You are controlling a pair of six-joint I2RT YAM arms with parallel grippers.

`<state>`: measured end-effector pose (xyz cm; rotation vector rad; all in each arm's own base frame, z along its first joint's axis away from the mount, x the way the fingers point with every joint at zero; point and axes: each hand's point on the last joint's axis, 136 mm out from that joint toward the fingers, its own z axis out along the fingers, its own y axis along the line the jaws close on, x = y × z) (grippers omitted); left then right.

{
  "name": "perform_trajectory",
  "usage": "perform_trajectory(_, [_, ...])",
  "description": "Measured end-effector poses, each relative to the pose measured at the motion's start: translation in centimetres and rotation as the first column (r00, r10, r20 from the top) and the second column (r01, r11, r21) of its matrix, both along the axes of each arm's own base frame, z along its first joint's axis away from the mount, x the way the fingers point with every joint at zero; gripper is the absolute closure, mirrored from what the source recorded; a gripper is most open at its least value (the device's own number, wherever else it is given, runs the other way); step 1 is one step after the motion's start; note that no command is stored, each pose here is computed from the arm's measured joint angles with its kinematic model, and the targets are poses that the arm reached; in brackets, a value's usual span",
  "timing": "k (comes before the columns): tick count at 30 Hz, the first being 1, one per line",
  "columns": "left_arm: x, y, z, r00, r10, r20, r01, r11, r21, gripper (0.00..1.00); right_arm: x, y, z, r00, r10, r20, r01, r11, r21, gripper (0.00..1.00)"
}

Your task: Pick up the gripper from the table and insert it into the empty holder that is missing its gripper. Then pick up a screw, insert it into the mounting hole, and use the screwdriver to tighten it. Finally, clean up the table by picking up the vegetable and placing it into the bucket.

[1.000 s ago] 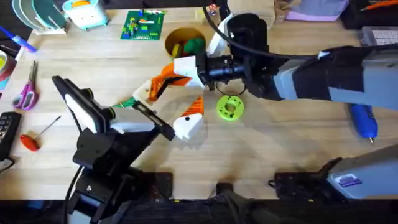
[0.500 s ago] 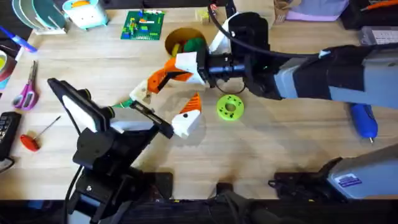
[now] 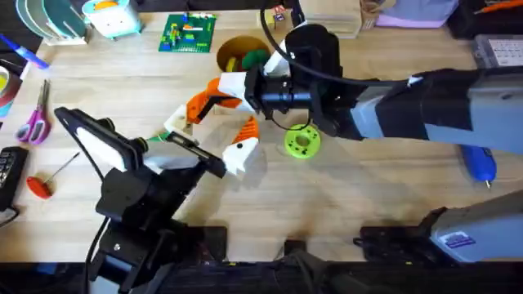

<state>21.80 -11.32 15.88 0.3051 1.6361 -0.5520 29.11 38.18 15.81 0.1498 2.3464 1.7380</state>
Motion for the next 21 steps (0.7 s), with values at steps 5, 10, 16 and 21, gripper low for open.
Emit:
perform_trajectory(5, [0.0, 0.0, 0.0, 1.000, -0.001, 0.001, 0.001, 1.000, -0.001, 0.008, -0.1, 0.2, 0.2, 1.000, 0.006, 0.013, -0.006, 1.000, 0.005, 0.993])
perform_trajectory(10, [0.0, -0.1, 0.2, 1.000, -0.006, 0.007, 0.006, 1.000, -0.001, 0.008, -1.4, 1.3, 0.9, 0.996, 0.054, 0.077, -0.056, 0.998, 0.019, 0.993])
perform_trajectory(16, [-0.1, -0.1, 0.1, 1.000, -0.015, 0.005, 0.015, 1.000, -0.002, 0.008, -1.6, 1.4, 0.8, 0.992, 0.070, 0.107, -0.070, 0.998, 0.004, 0.994])
perform_trajectory(21, [-0.2, -0.3, 0.1, 1.000, -0.025, 0.002, 0.025, 1.000, -0.006, 0.008, -1.7, 1.4, 0.6, 0.992, 0.074, 0.106, -0.074, 0.997, -0.005, 0.994])
